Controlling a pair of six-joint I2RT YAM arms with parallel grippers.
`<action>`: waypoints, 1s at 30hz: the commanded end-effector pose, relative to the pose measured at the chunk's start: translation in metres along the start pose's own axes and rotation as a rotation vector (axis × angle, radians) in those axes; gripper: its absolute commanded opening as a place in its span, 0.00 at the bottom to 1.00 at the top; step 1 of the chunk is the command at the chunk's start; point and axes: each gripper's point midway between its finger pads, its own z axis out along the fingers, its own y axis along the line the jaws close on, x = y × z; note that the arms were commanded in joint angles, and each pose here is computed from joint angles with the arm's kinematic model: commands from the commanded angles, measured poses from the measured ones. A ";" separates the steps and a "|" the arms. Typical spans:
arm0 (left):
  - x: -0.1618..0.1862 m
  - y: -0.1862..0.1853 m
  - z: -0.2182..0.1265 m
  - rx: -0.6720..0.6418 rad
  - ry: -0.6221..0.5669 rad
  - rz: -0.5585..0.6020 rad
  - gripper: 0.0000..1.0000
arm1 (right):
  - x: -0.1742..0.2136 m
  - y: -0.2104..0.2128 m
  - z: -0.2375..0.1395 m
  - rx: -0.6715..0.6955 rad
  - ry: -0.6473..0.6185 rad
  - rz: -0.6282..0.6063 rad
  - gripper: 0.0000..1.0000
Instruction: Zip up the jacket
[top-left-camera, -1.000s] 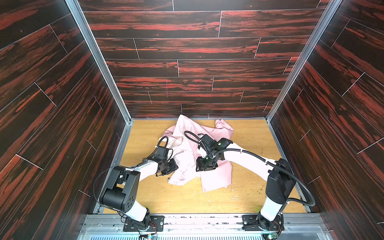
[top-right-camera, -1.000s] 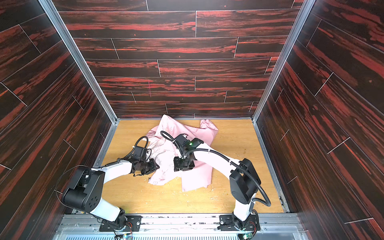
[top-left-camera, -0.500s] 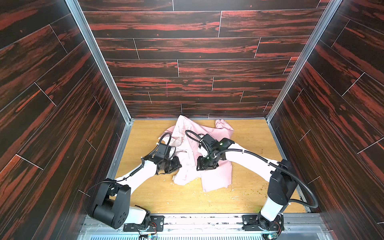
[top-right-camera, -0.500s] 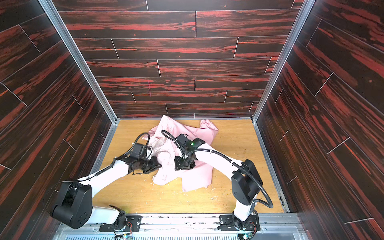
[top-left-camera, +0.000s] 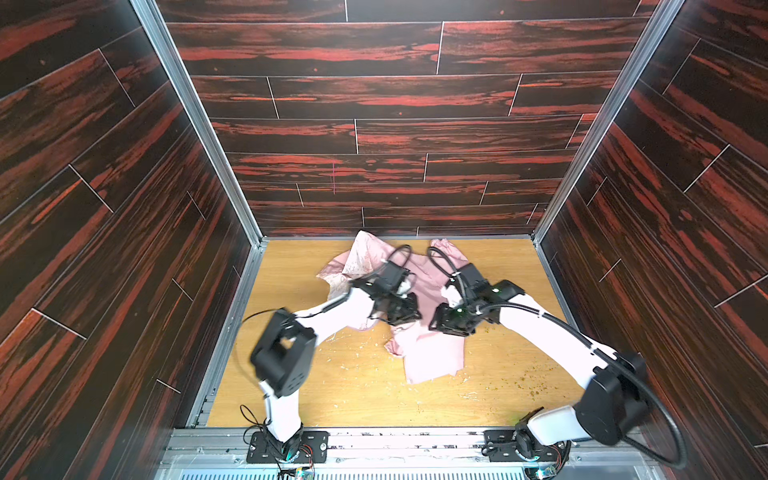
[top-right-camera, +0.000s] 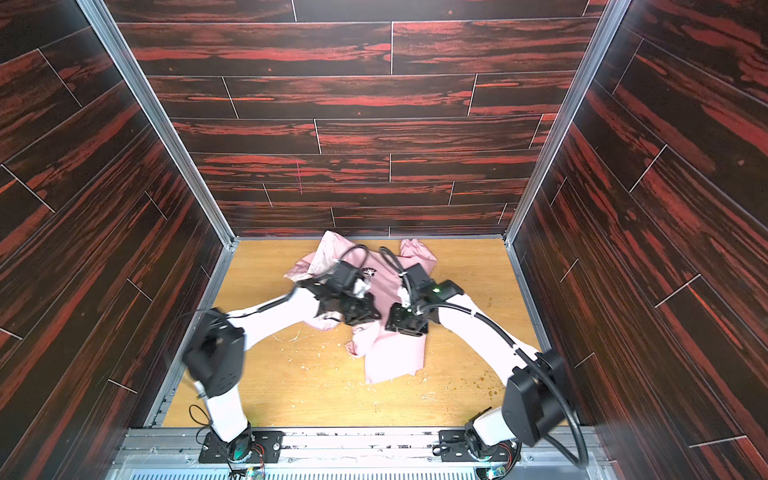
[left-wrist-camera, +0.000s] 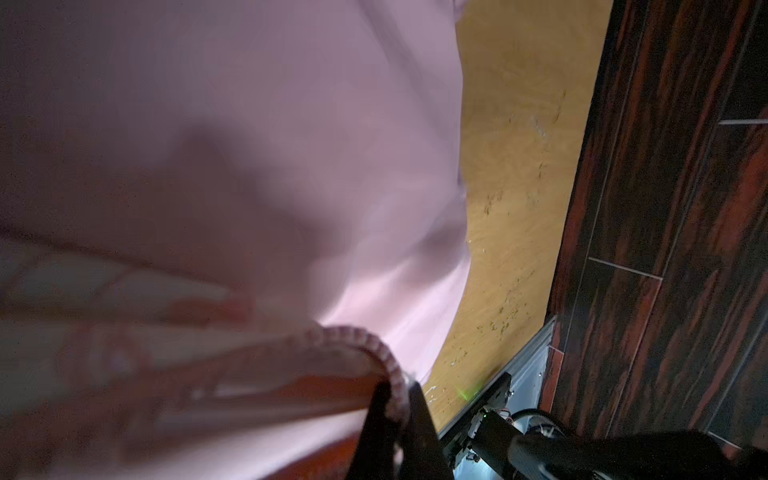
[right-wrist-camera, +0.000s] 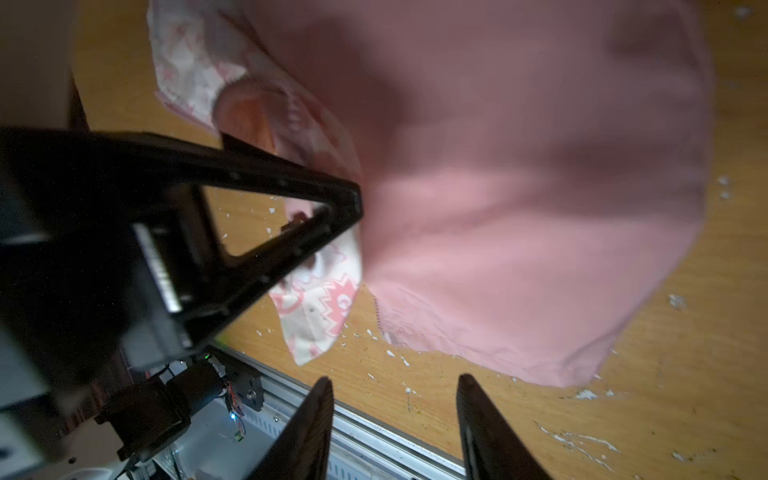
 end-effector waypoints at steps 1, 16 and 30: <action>0.011 -0.024 0.037 0.054 0.090 -0.026 0.17 | 0.005 -0.015 -0.020 -0.034 -0.043 0.076 0.51; -0.021 -0.035 0.007 0.110 -0.037 -0.082 0.72 | 0.021 -0.037 -0.020 -0.049 -0.039 0.127 0.54; -0.029 0.011 -0.099 0.025 -0.200 -0.121 0.77 | 0.039 -0.019 0.043 0.012 0.158 0.010 0.55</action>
